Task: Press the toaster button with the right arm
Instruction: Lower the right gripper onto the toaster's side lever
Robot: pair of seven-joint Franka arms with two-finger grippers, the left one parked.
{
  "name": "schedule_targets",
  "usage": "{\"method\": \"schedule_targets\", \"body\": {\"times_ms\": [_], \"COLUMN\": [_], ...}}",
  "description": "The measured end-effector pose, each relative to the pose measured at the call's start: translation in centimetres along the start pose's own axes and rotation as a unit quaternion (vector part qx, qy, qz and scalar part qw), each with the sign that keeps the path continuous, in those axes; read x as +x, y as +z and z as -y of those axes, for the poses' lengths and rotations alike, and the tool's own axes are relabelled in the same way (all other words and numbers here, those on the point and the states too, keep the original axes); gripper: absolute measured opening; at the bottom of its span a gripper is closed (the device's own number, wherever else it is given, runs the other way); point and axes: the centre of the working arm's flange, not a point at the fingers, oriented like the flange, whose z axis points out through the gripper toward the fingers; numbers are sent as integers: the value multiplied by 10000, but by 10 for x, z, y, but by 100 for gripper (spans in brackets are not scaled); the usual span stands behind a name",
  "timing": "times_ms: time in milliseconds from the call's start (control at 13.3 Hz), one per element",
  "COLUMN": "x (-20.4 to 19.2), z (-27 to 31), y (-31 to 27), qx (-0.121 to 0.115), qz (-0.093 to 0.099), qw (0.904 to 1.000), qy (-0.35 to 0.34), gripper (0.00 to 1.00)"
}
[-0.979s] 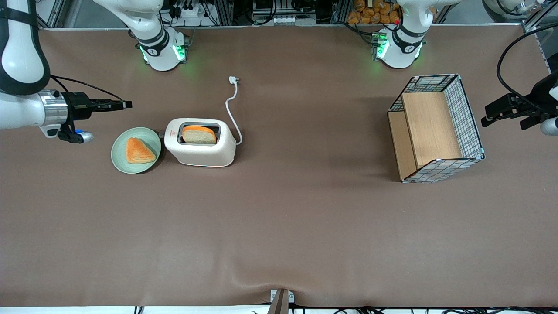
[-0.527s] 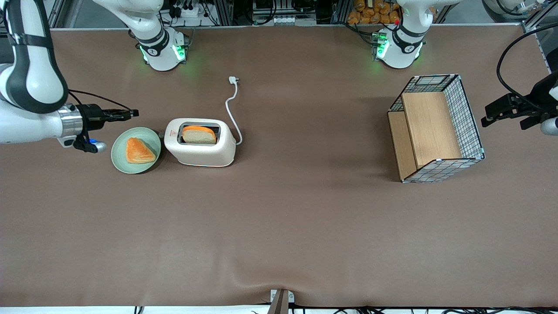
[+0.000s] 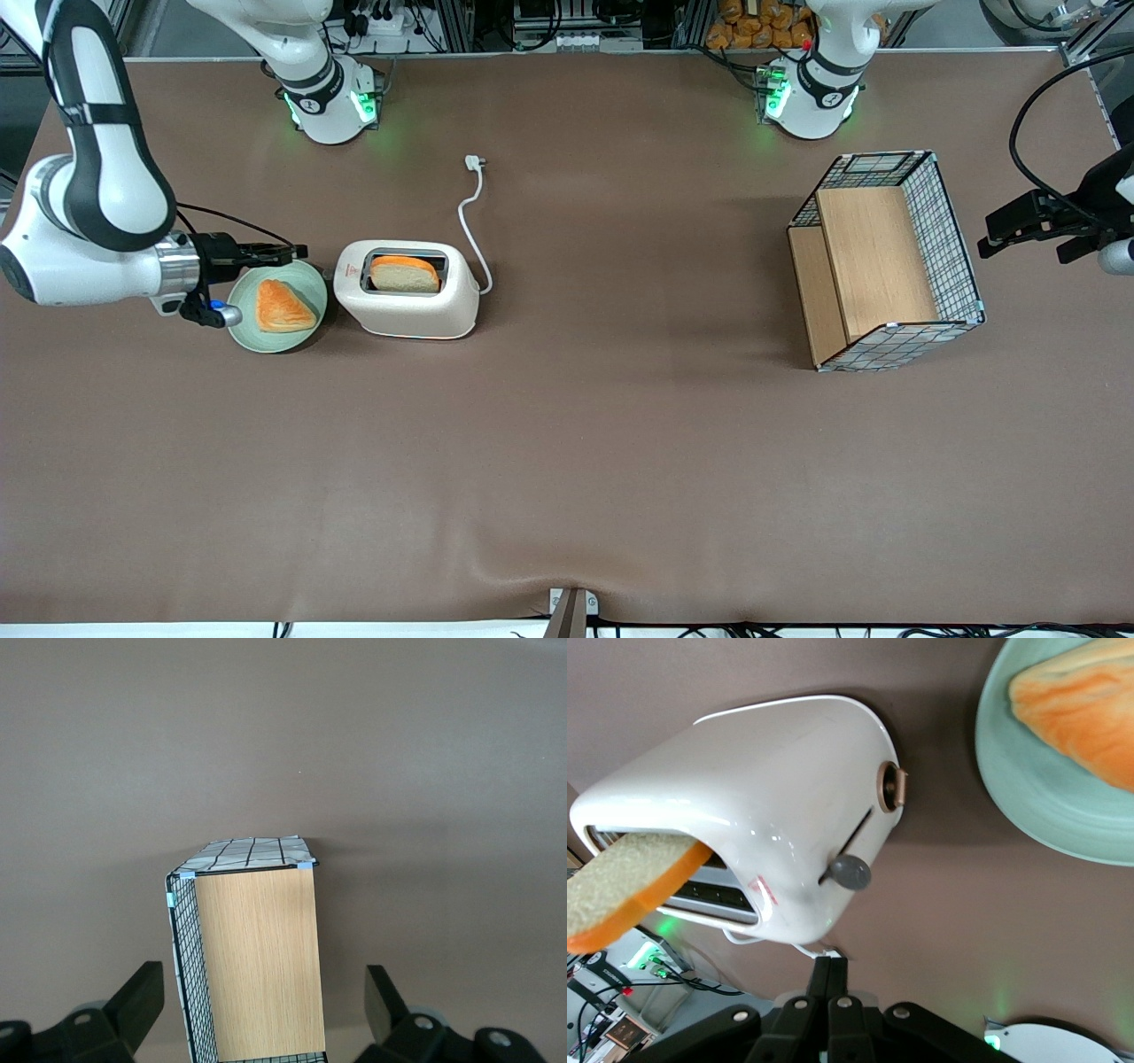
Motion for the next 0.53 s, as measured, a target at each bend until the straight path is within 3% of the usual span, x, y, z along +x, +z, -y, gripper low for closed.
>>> {"method": "schedule_targets", "body": {"times_ms": [527], "x": [21], "z": [-6], "y": [21], "qx": [18], "qz": [-32], "qw": [10000], "qy": [69], "gripper": [4]}}
